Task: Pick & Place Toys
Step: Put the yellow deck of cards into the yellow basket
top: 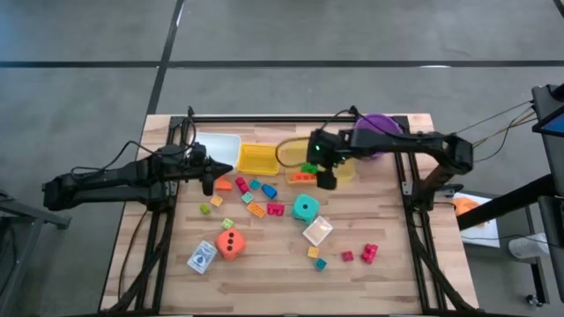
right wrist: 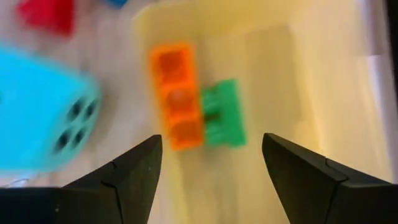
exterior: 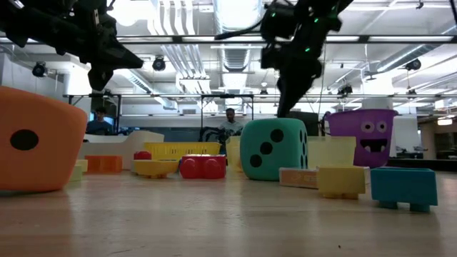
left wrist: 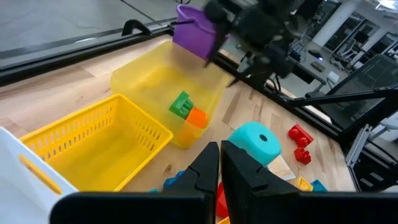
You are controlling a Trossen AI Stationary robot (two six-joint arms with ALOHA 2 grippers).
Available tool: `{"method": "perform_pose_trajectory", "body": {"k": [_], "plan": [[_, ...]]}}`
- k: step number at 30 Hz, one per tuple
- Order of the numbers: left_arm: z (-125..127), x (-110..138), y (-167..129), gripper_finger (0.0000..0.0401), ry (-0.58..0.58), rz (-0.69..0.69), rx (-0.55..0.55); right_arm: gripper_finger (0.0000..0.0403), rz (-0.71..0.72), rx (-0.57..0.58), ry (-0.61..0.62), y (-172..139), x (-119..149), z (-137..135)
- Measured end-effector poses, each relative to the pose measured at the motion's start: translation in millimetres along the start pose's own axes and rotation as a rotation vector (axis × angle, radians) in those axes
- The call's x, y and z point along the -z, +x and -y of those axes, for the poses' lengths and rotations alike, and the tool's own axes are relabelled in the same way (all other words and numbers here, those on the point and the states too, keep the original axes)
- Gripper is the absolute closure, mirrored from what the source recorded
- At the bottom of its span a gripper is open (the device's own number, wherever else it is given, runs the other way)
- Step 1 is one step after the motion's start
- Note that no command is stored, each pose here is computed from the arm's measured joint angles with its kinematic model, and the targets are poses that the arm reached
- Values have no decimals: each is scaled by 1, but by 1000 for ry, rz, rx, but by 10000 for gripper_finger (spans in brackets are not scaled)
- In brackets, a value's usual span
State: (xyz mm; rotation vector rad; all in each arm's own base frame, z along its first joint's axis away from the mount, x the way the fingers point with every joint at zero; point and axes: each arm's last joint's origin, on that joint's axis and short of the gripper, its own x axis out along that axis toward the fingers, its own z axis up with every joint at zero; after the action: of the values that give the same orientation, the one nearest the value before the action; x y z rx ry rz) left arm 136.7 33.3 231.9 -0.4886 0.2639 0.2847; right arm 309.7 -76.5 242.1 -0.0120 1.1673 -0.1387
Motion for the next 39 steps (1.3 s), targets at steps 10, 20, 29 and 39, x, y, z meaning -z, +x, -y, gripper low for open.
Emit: {"method": "perform_pose_trajectory", "body": {"k": [10,20,29,39], "plan": [[0,1,0,382,-3,-7,-3,128,42,-95,-205,-32,25,-74],[0,1,0,382,-7,-7,-3,128,63,-169,-179,-11,52,-121],[0,1,0,382,-20,-7,-3,128,147,-239,-262,15,75,-141],[0,1,0,382,-22,-7,-3,128,223,-261,-351,36,94,-141]]}}
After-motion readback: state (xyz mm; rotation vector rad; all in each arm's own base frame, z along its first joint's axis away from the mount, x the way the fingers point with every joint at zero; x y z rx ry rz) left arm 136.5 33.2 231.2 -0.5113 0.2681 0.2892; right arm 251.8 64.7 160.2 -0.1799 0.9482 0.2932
